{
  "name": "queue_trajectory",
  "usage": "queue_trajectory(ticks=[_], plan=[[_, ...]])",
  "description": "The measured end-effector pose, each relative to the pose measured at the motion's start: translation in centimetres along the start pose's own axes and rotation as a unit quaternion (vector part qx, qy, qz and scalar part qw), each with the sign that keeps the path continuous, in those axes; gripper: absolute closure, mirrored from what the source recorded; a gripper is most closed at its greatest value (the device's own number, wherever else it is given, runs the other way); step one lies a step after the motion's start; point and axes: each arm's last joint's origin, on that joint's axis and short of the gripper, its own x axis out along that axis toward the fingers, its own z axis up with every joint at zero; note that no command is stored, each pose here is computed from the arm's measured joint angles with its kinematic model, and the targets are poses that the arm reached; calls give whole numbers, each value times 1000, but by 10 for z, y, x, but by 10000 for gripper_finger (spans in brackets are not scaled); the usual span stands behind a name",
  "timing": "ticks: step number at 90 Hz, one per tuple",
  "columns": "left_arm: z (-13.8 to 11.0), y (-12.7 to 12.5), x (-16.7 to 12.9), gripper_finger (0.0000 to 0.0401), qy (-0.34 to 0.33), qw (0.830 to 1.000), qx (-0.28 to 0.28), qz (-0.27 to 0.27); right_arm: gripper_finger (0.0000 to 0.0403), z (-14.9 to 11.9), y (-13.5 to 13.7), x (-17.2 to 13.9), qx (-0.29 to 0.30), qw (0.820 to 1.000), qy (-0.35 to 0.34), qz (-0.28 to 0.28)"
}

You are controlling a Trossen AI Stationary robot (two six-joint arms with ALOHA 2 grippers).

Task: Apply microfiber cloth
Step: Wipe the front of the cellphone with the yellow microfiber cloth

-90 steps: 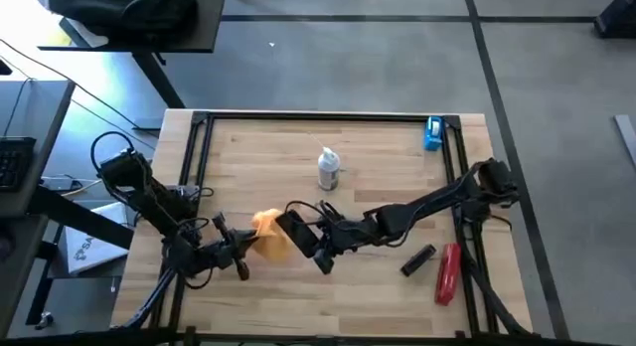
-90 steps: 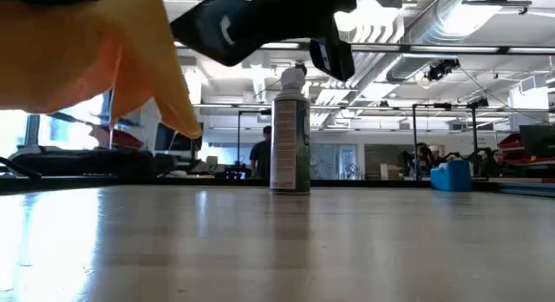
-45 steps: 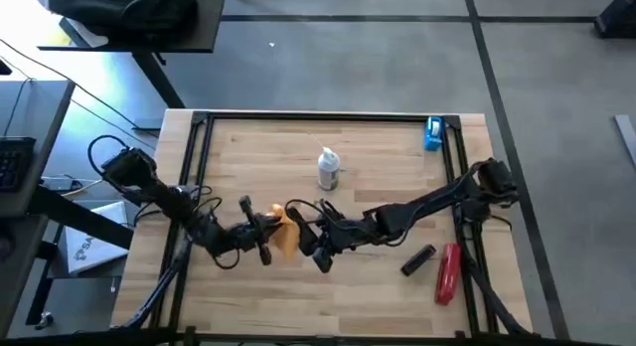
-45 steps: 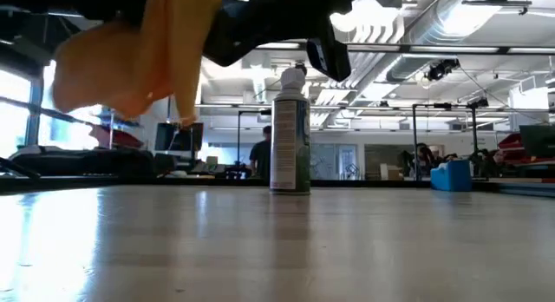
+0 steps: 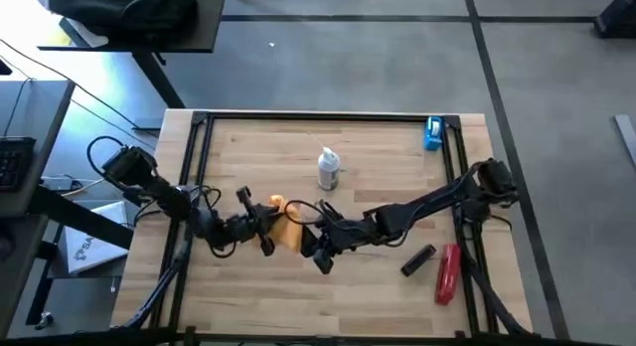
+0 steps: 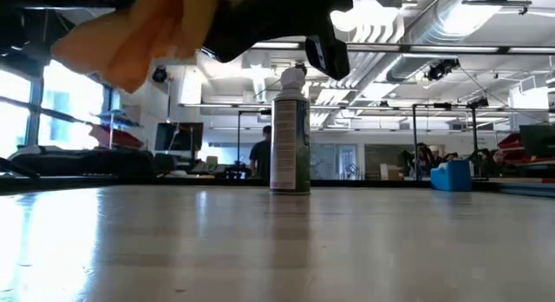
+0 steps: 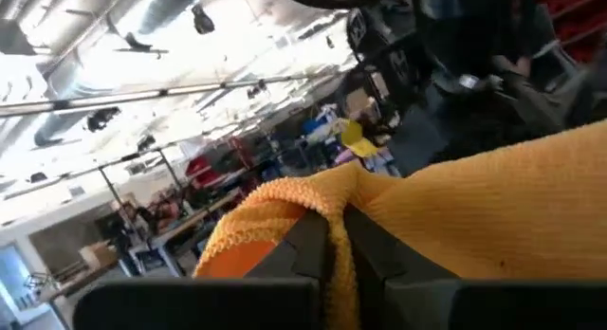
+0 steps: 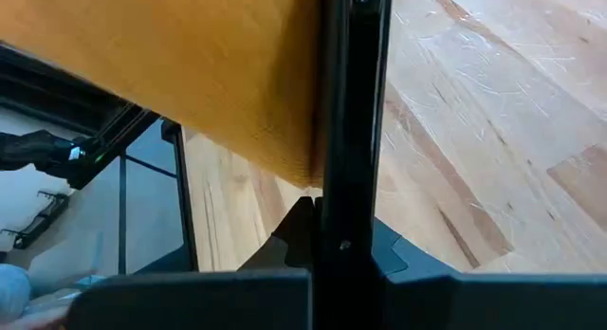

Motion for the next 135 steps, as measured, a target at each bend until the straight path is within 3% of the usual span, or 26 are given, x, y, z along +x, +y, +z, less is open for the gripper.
queue_trajectory(ticks=[30,51,72,81,109,135], plan=[[-29,7,-40,401,56,997,-43,0,402,11,-3,-7,7,1000,-11,6],[-43,13,-51,401,80,995,-66,7,402,28,9,-37,-39,998,-53,21],[-40,6,-44,401,16,985,-132,-113,402,33,3,-48,-50,996,-68,-29],[-37,2,-31,398,21,979,-161,-126,402,30,0,-46,-48,996,-58,-47],[-25,-17,14,326,88,972,-161,-146,402,27,-6,-41,-49,995,-46,-73],[-3,-12,10,264,50,971,-186,-144,402,20,-10,-44,-49,994,-17,-97]])
